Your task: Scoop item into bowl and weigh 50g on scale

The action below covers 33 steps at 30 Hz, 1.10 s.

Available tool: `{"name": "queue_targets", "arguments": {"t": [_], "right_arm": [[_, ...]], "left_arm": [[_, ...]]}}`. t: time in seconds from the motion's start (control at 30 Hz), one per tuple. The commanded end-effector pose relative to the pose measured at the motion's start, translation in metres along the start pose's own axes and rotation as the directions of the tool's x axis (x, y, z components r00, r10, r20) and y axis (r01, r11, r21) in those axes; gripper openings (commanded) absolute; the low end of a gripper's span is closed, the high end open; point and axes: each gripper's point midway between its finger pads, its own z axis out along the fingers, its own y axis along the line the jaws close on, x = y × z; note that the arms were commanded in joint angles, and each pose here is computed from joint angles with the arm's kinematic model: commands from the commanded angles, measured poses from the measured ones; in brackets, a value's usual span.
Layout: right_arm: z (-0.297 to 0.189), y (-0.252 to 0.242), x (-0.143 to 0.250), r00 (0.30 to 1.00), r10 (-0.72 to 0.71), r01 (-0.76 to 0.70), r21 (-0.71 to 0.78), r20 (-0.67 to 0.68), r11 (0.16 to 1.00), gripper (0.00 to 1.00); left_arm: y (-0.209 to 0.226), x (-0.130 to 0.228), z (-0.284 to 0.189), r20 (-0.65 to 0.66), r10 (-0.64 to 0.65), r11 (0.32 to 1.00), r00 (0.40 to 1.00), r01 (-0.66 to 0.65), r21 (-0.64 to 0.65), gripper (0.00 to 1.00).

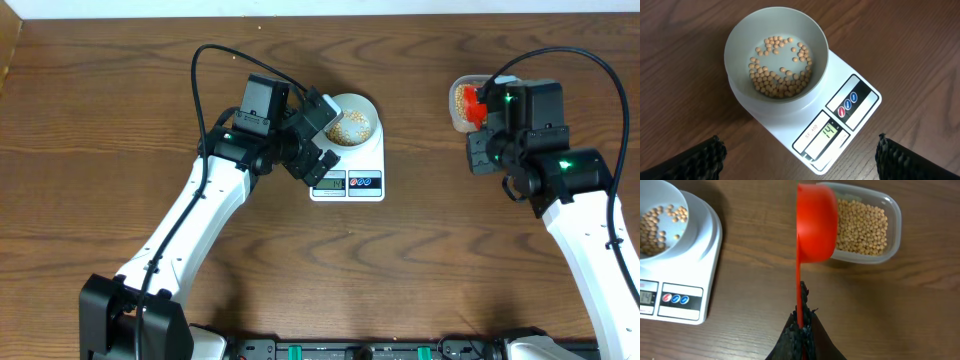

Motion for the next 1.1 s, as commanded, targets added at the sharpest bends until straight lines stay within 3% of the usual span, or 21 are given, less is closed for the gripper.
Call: {"name": "queue_targets", "arguments": {"t": [0.0, 1.07], "right_arm": [[-0.003, -0.006, 0.000, 1.000, 0.021, -0.021, 0.029, 0.004, 0.999, 0.01], [-0.003, -0.005, 0.003, 0.998, 0.068, -0.068, 0.027, -0.006, 0.997, 0.01]], "left_arm": [[-0.001, -0.004, -0.007, 0.020, 0.009, 1.000, 1.000, -0.009, -0.002, 0.98], [-0.008, 0.007, -0.011, -0.020, -0.042, 0.999, 0.999, 0.042, 0.017, 0.98]]}}
